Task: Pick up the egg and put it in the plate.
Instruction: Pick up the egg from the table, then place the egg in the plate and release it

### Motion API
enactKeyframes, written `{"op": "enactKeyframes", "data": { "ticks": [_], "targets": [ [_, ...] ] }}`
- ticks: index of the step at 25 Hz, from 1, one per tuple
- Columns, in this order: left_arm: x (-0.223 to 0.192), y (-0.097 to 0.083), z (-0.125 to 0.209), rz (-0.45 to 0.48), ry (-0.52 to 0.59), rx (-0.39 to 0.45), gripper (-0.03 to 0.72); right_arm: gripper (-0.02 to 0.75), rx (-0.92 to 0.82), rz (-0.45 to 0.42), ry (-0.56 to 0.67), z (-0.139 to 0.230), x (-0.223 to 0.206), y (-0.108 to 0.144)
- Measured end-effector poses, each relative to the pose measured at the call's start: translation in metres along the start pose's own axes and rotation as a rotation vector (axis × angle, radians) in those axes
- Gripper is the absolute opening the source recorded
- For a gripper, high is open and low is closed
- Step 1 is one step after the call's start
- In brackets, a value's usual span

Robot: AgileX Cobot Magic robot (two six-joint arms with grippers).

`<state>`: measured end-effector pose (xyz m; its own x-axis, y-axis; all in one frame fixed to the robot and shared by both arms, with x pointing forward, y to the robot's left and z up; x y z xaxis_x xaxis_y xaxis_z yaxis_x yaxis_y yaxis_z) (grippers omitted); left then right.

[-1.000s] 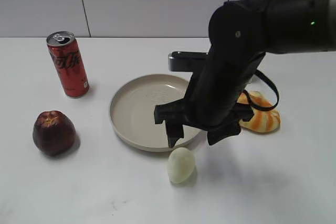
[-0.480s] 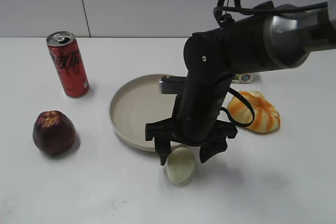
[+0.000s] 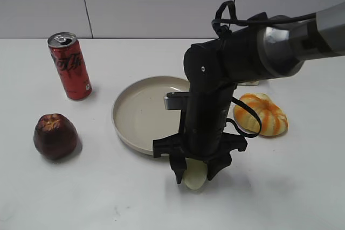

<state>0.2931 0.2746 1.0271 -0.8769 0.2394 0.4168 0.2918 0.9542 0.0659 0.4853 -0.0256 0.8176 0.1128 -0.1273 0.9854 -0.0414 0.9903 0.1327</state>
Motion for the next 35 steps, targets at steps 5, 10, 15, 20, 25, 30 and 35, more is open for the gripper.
{"op": "enactKeyframes", "data": {
  "ticks": [5,10,15,20,25,30,35],
  "targets": [
    [0.000,0.000,0.000,0.000,0.000,0.000,0.230,0.442,0.037,0.037,0.016,0.000,0.008,-0.002],
    [0.000,0.000,0.000,0.000,0.000,0.000,0.230,0.442,0.167,-0.022,-0.107,-0.012,0.070,0.016],
    [0.000,0.000,0.000,0.000,0.000,0.000,0.230,0.441,0.347,-0.081,-0.313,-0.048,0.129,0.050],
    [0.000,0.000,0.000,0.000,0.000,0.000,0.230,0.441,0.439,0.047,-0.272,-0.082,0.104,0.058],
    [0.000,0.000,0.000,0.000,0.000,0.000,0.230,0.441,0.460,0.151,-0.131,-0.100,0.040,0.054],
    [0.000,0.000,0.000,0.000,0.000,0.000,0.230,0.565,0.526,0.123,-0.126,-0.107,0.033,0.065],
    [0.000,0.000,0.000,0.000,0.000,0.000,0.230,0.627,0.541,0.092,-0.207,-0.119,0.055,0.078]
  ]
}}
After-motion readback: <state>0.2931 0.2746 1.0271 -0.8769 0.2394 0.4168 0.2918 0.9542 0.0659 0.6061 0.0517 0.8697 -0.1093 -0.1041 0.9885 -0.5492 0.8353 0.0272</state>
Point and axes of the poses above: a point on each arm's last joint axis where the gripper is mounted, x pointing back along that axis away from the gripper, y along the wrist's bending axis when the last joint is at zero, z = x × y, the point moved 7 cm from there along -x, pointing out along that axis toward the gripper, and after that the axes turned 2 degrees about -x, right-handed, at the moved point
